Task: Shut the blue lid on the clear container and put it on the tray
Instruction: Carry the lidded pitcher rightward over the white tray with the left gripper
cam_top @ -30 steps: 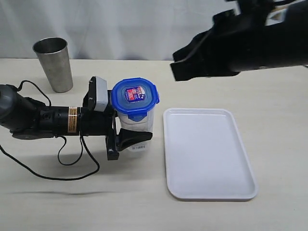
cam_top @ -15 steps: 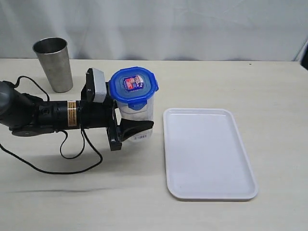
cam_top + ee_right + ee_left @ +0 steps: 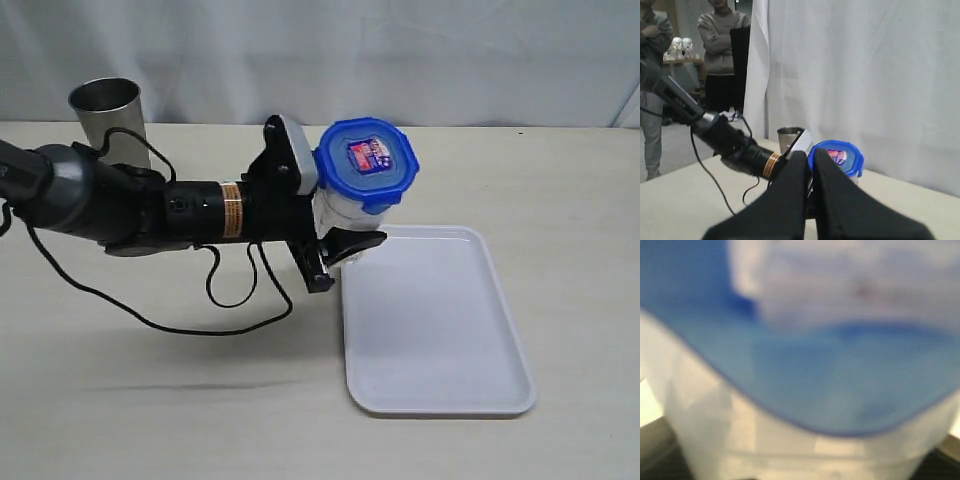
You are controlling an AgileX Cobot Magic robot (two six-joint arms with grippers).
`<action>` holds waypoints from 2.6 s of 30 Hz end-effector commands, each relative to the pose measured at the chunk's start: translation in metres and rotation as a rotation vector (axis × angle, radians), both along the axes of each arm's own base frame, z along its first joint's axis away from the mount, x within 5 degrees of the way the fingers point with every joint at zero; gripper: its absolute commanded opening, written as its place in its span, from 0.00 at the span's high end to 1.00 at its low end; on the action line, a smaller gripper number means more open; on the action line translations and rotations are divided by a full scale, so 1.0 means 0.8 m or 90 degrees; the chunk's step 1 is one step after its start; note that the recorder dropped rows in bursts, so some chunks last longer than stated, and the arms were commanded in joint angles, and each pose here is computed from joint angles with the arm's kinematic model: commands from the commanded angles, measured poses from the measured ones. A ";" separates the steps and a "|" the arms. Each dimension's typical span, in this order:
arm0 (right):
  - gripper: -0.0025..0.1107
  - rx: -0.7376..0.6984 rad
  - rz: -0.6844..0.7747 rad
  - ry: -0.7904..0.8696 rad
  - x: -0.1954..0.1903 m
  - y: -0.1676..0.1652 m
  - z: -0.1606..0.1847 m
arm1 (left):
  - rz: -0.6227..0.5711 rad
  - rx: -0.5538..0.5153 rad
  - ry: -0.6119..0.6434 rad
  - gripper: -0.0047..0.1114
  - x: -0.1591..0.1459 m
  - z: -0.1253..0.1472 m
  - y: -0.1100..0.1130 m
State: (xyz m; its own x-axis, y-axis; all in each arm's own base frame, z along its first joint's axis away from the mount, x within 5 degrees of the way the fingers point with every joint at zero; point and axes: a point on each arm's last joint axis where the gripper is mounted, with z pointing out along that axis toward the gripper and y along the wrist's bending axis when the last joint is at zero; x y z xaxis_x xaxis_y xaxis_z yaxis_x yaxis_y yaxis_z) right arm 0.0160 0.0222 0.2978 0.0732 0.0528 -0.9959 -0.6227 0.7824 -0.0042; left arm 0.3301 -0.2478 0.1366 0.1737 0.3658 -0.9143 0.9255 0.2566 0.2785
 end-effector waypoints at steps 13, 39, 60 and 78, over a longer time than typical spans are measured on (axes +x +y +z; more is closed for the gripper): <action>0.94 -0.083 0.009 0.054 -0.001 0.002 -0.019 | -0.027 0.544 -0.344 0.96 -0.005 0.018 -0.073; 0.94 -0.083 0.009 0.054 -0.001 0.002 -0.019 | 0.012 0.869 -0.639 0.96 -0.037 0.058 -0.109; 0.94 -0.083 0.009 0.054 -0.001 0.002 -0.019 | 0.019 0.904 -0.687 0.96 -0.070 0.060 -0.132; 0.94 -0.083 0.009 0.054 -0.001 0.002 -0.019 | -0.047 0.248 -0.179 0.96 -0.081 0.048 -0.170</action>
